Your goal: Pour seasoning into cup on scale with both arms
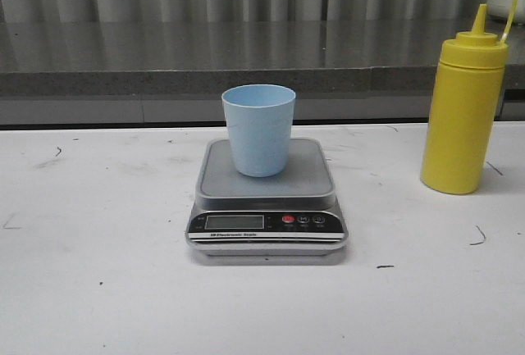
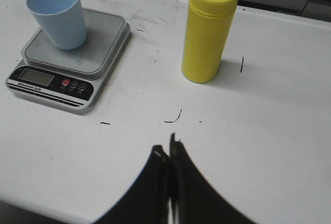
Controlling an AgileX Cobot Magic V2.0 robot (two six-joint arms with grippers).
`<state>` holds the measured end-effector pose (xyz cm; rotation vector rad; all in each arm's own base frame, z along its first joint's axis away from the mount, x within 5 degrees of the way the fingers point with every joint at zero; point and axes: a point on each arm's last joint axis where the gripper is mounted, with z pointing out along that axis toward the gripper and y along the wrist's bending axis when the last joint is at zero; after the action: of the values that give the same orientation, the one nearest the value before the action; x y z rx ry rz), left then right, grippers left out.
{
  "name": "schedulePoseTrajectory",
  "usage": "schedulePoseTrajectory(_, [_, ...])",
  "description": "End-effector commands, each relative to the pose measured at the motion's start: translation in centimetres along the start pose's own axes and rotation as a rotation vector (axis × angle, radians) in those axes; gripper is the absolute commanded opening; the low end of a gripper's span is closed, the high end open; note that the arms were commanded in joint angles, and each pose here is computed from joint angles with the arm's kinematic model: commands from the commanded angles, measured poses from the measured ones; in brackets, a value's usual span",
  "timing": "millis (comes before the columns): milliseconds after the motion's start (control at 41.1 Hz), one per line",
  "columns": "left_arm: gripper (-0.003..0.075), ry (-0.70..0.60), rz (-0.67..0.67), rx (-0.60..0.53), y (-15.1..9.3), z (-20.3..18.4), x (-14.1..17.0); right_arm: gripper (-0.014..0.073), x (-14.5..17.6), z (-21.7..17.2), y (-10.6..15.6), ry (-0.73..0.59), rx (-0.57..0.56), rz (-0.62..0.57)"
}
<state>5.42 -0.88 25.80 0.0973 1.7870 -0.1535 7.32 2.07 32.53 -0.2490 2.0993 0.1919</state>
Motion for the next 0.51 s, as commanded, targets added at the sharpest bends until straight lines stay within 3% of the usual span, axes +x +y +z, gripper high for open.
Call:
schedulePoseTrajectory(0, [-0.0020,-0.191,-0.015,-0.035,0.3,-0.2,0.2,-0.0068,-1.2,-0.4,0.0,-0.085,0.004,-0.024])
schedulePoseTrajectory(267, [-0.0020,-0.352,-0.012,-0.062,0.6,0.5,3.6,-0.0068,-1.2,-0.4,0.0,-0.086,0.004,-0.024])
schedulePoseTrajectory(486, [-0.0020,-0.355,-0.012,-0.062,0.7,1.0,4.7,-0.0068,-1.2,-0.4,0.0,-0.086,0.004,-0.024])
